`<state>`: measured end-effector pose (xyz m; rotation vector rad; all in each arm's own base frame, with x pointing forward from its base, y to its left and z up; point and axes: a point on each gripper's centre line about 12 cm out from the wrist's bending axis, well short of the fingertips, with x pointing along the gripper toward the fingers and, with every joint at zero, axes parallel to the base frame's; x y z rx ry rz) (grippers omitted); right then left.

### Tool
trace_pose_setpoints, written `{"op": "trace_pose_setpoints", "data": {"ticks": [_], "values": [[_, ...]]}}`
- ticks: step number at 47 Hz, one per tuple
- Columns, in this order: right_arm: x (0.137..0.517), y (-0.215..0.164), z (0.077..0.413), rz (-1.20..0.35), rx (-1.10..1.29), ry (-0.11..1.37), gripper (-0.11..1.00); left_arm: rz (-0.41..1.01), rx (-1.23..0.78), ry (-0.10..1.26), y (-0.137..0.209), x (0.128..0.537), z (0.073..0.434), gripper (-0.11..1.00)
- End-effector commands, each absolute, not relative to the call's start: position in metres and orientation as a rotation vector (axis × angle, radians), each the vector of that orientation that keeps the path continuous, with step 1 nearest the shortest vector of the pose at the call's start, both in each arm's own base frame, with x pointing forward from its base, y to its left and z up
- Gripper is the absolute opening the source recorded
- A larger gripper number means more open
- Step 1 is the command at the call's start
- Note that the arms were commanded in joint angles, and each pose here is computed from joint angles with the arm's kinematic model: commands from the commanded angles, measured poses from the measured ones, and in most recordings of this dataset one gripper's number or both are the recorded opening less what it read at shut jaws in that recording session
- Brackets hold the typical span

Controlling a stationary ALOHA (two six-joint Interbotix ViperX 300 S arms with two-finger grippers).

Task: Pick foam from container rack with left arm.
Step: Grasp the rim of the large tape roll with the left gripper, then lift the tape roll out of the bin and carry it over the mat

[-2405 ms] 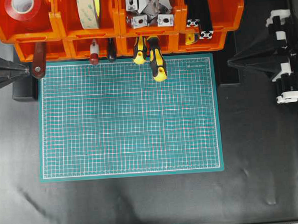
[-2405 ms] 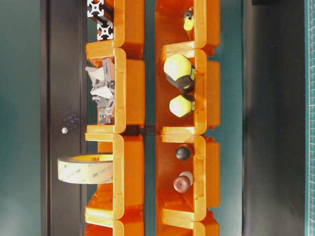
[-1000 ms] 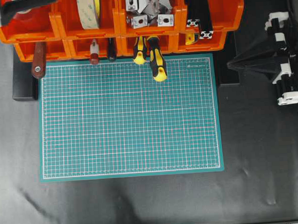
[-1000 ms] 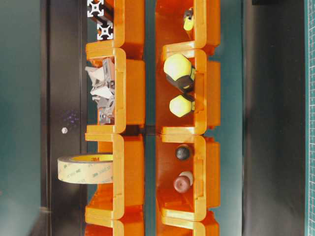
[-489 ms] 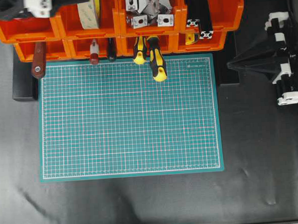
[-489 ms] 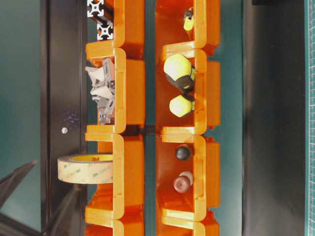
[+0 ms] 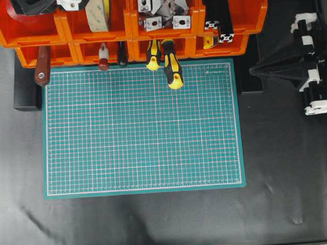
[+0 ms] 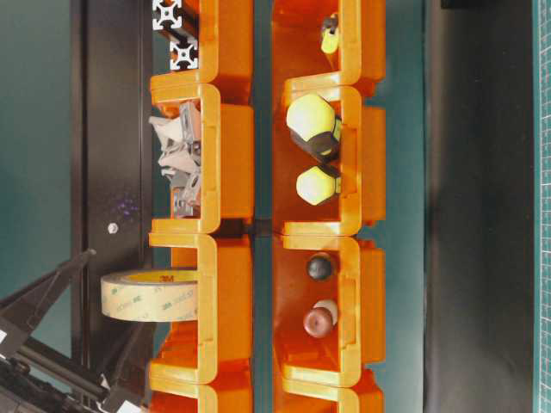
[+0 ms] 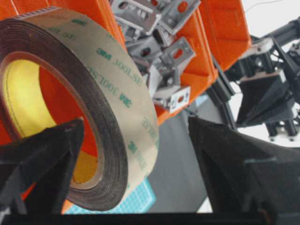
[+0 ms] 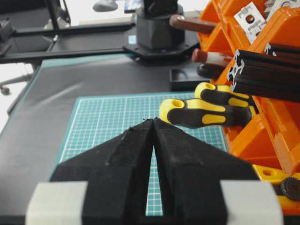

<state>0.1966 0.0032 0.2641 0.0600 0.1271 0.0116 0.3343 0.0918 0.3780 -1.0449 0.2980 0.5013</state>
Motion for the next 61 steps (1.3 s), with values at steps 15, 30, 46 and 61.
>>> {"op": "trace_pose_setpoints", "data": {"ticks": [15, 30, 46, 61], "values": [[0.199, 0.003, 0.272, 0.013, 0.065, 0.109, 0.0, 0.43, -1.005, 0.255, 0.081, 0.338, 0.391, 0.29], [0.198, 0.003, 0.272, 0.012, 0.075, 0.104, 0.0, 0.189, -0.74, 0.15, 0.037, 0.343, 0.442, 0.28], [0.198, 0.004, 0.275, 0.013, 0.08, 0.095, 0.0, -0.107, -0.271, 0.409, -0.066, 0.337, 0.429, 0.26], [0.198, 0.004, 0.275, 0.016, 0.081, 0.095, 0.0, -0.209, -0.032, 0.687, -0.11, 0.362, 0.345, 0.25]]}}
